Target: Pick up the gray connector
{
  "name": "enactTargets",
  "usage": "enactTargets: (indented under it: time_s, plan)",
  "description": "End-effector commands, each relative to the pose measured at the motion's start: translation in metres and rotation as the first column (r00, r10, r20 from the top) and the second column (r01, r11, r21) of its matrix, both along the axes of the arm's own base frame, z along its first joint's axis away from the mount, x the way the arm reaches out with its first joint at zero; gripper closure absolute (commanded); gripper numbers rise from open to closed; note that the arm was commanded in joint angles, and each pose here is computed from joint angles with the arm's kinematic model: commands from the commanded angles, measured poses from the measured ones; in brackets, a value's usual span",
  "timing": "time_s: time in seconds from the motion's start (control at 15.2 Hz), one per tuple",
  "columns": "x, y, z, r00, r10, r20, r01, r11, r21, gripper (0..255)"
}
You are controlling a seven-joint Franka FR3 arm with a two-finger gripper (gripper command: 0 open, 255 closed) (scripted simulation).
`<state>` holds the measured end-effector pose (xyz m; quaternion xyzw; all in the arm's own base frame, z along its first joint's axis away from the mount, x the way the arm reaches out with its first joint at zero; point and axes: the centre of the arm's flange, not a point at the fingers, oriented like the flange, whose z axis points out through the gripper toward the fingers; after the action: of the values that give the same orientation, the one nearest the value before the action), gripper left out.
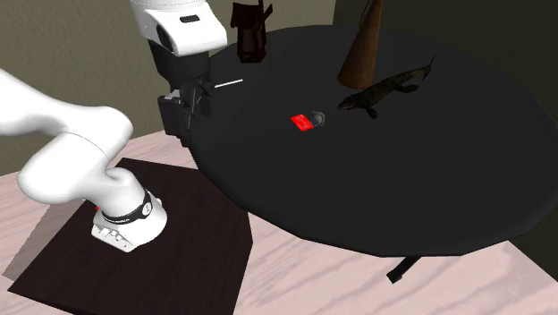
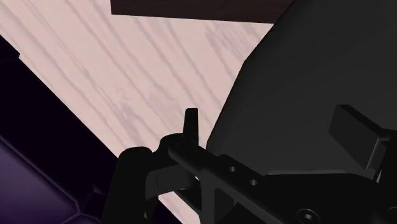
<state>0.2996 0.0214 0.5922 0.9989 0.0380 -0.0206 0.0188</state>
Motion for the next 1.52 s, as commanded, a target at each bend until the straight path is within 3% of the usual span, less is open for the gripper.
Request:
enactTargets:
  time_s: [0.0, 1.45]
  plan:
    - [0.0, 0.0, 0.0, 1.0, 0.0, 0.0, 0.0, 1.0, 0.0, 0]
    - [0.112, 0.234, -0.126, 0.991, -0.134, 0.013, 0.134, 0.991, 0.009, 0]
